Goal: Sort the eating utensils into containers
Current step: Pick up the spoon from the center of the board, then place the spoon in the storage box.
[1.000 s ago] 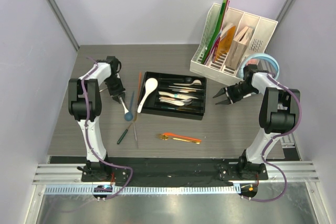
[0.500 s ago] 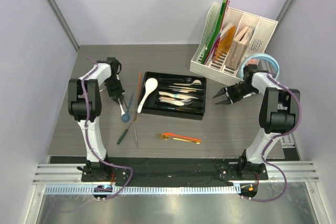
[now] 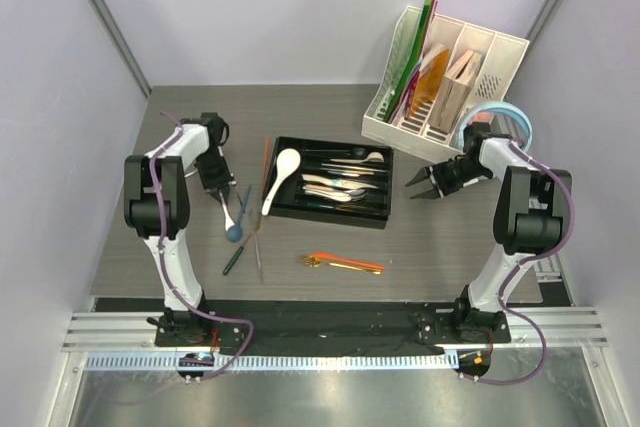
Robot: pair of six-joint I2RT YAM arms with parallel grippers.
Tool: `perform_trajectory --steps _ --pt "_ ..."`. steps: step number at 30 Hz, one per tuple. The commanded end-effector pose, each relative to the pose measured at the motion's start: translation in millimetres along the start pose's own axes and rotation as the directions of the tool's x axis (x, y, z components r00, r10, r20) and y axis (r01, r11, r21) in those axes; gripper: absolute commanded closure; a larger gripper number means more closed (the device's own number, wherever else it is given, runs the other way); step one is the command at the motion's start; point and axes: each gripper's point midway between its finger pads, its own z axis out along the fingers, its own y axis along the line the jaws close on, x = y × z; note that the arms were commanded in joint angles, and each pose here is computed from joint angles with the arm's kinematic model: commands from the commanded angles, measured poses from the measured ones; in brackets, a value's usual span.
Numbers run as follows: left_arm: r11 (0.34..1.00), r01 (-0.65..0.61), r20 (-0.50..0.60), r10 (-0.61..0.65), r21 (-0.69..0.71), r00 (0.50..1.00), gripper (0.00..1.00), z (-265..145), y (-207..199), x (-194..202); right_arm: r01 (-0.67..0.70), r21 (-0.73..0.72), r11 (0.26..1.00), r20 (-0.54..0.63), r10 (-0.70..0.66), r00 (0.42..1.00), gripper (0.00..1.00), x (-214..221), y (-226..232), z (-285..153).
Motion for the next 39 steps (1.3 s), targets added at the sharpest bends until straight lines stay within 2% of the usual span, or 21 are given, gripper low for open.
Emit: perform_trajectory --steps 1,6,10,14,18,22,23,28,32,33,35,36,39 --pt "0.996 0.059 0.185 -0.071 0.072 0.98 1.0 -46 -7 -31 0.016 -0.012 1.0 -0.003 -0.016 1.0 0.59 1 5 0" --pt "0.987 0.111 0.244 -0.138 0.119 0.96 1.0 -65 -14 -43 0.02 -0.015 1.0 -0.003 -0.02 1.0 0.59 0 7 0" --pt "0.988 0.142 0.283 -0.154 0.063 0.946 1.0 -74 -3 -53 0.023 -0.017 1.0 -0.004 -0.023 1.0 0.59 0 9 0" --pt "0.984 0.171 0.265 -0.177 0.046 0.948 1.0 -80 -1 -52 0.023 -0.02 1.0 -0.005 -0.023 1.0 0.59 0 10 -1" --pt "0.96 0.232 0.234 -0.265 0.159 0.935 1.0 -100 -20 -50 0.026 -0.023 0.999 0.013 -0.026 1.0 0.59 -2 13 -4" --pt "0.881 0.366 0.113 -0.414 0.299 0.903 1.0 -109 -52 -39 0.019 -0.025 1.0 0.048 -0.017 0.999 0.59 -5 17 -9" --pt "0.857 0.356 0.102 -0.419 0.372 0.902 1.0 -119 -70 -40 0.016 -0.025 1.0 0.056 -0.015 0.998 0.59 -5 17 -10" --pt "0.804 0.357 0.024 -0.417 0.476 0.908 1.0 -139 -119 -40 -0.001 -0.035 0.999 0.097 0.004 0.995 0.59 -6 20 -17" --pt "0.73 0.371 -0.024 -0.438 0.574 0.899 1.0 -171 -164 -49 -0.009 -0.044 0.999 0.103 0.014 0.995 0.6 -7 24 -19" --pt "0.696 0.385 -0.066 -0.438 0.606 0.896 1.0 -183 -187 -43 -0.013 -0.044 0.999 0.101 0.018 0.995 0.6 -7 24 -19" --pt "0.66 0.407 -0.117 -0.438 0.632 0.892 1.0 -189 -213 -36 -0.023 -0.049 0.999 0.094 0.028 0.995 0.61 -6 24 -20" --pt "0.636 0.454 -0.165 -0.461 0.625 0.872 1.0 -188 -224 -31 -0.034 -0.048 0.998 0.097 0.039 0.995 0.62 -5 24 -20" --pt "0.634 0.482 -0.211 -0.456 0.605 0.865 1.0 -176 -262 -6 -0.047 -0.068 0.997 0.1 0.053 0.994 0.62 -1 24 -27"
